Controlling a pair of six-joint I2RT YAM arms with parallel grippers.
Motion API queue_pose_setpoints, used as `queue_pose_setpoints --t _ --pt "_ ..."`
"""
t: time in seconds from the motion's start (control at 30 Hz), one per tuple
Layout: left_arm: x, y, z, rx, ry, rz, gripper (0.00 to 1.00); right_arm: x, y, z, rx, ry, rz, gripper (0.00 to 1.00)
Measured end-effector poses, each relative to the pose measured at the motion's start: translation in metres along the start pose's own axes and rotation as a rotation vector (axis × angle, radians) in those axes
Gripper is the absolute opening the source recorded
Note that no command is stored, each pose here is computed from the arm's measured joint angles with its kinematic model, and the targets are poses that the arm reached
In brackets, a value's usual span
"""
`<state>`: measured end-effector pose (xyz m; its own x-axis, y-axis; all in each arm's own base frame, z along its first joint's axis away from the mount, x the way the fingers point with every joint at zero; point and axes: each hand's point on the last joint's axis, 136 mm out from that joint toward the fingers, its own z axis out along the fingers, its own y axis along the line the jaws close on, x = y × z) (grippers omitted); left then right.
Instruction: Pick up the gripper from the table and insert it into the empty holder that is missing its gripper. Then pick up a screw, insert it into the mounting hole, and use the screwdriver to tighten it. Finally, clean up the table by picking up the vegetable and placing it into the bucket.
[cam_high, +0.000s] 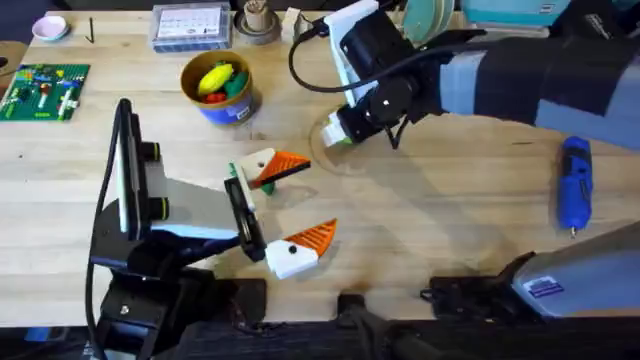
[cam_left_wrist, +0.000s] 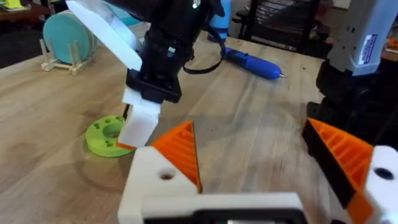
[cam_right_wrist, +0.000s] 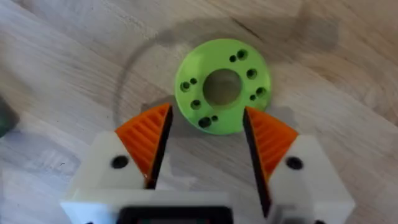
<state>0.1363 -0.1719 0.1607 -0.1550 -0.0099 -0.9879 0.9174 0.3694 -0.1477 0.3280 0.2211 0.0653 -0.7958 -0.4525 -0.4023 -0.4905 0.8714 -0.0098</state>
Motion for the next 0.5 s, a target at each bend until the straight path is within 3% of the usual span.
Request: queue_pose_setpoints --t 0.5 --pt "0.0 0.0 0.0 0.0 0.0 0.0 0.993 0.0009 -0.0013 0.0004 0.007 0.003 0.02 0.597"
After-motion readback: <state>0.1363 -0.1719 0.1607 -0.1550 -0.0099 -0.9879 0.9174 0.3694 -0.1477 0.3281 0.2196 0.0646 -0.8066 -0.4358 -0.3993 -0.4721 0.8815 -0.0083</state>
